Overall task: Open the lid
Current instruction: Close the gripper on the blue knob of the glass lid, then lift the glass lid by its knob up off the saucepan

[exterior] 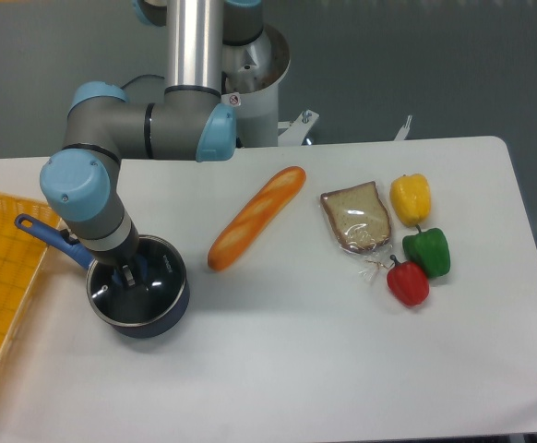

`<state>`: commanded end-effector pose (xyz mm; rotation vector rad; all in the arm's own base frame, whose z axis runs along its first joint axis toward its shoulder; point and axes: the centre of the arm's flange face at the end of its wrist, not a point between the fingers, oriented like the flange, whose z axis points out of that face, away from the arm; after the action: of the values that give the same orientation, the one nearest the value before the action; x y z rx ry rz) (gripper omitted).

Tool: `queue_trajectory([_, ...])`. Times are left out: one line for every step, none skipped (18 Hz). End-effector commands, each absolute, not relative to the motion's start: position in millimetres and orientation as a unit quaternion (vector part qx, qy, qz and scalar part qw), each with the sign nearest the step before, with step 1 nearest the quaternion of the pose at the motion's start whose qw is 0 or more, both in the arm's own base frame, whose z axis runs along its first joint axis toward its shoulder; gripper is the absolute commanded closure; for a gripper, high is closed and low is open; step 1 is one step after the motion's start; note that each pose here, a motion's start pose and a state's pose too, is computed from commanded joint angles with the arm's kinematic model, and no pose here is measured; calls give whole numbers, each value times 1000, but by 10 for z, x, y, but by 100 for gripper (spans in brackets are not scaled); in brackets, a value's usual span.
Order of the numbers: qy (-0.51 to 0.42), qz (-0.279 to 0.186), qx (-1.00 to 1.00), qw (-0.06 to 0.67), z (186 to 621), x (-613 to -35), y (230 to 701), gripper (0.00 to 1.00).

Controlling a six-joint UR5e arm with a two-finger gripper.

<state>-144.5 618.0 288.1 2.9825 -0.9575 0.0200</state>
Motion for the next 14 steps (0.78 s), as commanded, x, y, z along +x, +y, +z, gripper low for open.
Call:
queue_trajectory([-306, 6, 952, 3, 2883, -1444, 6182, 39])
queue_trajectory([-306, 5, 952, 3, 2884, -1446, 6183, 40])
queue_trajectory([-306, 5, 952, 2, 2891, -1447, 6187, 40])
queue_trajectory([-305, 5, 952, 2, 2891, -1447, 6187, 41])
queue_trajectory([-306, 5, 952, 2, 2891, -1447, 6187, 41])
queue_trajectory([-306, 5, 952, 2, 2900, -1446, 6186, 41])
queue_trajectory([-306, 5, 952, 2, 2901, -1446, 6186, 42])
queue_trajectory([-306, 5, 952, 2, 2901, -1446, 6186, 42])
queue_trajectory([-306, 4, 952, 1, 2910, -1445, 6184, 42])
queue_trajectory([-306, 4, 952, 1, 2919, -1444, 6182, 42])
queue_trajectory([-306, 4, 952, 1, 2918, -1444, 6181, 42])
queue_trajectory([-307, 4, 952, 1, 2927, -1443, 6179, 42])
queue_trajectory([-307, 3, 952, 0, 2937, -1451, 6175, 42])
queue_trajectory([-307, 3, 952, 0, 2954, -1468, 6165, 42])
